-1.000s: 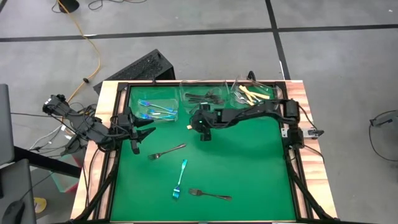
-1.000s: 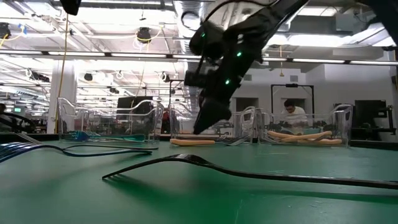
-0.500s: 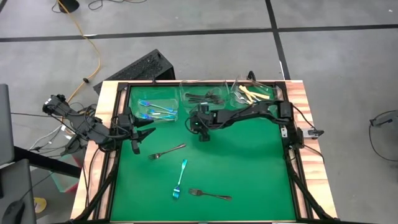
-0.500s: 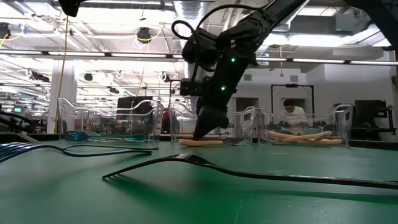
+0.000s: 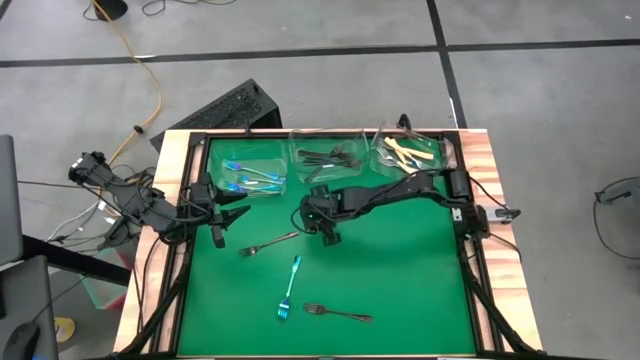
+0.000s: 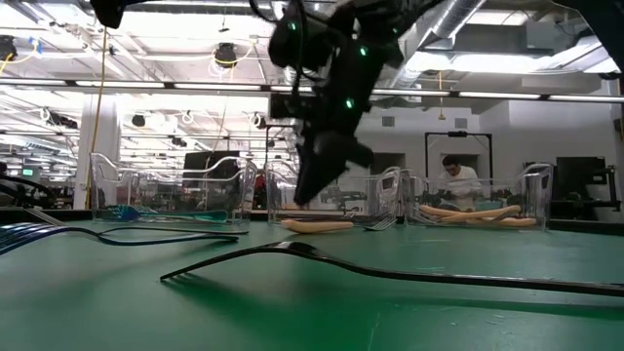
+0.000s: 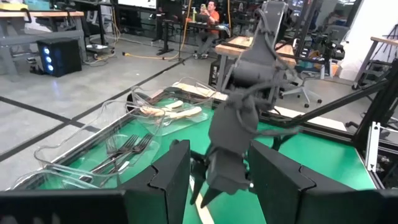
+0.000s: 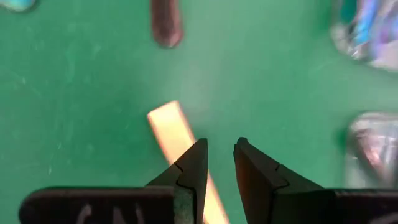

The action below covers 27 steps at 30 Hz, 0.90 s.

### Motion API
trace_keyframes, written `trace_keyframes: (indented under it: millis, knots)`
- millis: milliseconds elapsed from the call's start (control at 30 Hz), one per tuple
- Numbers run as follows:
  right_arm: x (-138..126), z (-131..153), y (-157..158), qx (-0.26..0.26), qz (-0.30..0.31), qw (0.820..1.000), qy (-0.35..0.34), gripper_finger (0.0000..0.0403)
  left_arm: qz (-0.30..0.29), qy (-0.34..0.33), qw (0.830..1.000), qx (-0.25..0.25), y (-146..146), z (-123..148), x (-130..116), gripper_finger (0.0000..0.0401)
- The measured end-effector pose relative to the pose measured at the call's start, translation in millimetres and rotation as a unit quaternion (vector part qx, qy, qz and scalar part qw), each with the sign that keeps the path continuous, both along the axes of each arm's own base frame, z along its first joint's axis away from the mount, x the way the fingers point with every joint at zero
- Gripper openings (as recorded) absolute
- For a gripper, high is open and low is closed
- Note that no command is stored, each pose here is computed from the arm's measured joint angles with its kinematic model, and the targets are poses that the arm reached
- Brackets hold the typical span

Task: Sort silverware by color (type)
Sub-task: Put the yellow fork into the right transparent bin

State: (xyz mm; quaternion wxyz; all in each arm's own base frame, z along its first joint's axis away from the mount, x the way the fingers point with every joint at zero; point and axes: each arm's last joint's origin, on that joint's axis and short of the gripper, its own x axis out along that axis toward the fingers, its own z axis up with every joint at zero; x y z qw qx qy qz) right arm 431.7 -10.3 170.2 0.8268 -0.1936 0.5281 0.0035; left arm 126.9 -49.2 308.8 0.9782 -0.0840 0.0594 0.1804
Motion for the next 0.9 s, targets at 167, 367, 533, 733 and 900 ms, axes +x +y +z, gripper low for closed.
trace_keyframes:
  millis: [167,367,533,733,900]
  knots:
    - [3,25,-1,0.0,0.014,1.0,0.024,0.0101,-0.004,0.001,1.0,-0.001,0,0,0,0.0145]
    - [-6,27,2,0.02,0.069,0.994,0.087,0.0101,-0.003,0.005,1.0,-0.003,0,-1,0,0.0145]
    - [-5,21,-5,0.02,0.069,0.993,0.094,0.0109,-0.003,0.005,1.0,-0.003,0,-1,0,0.0145]
    - [-5,21,-11,0.023,0.064,0.993,0.093,0.0165,-0.002,0.005,1.0,-0.005,0,-1,0,0.0145]
    - [-2,15,-11,0.045,0.072,0.992,0.092,0.0219,-0.002,0.004,1.0,-0.006,0,-2,0,0.0145]
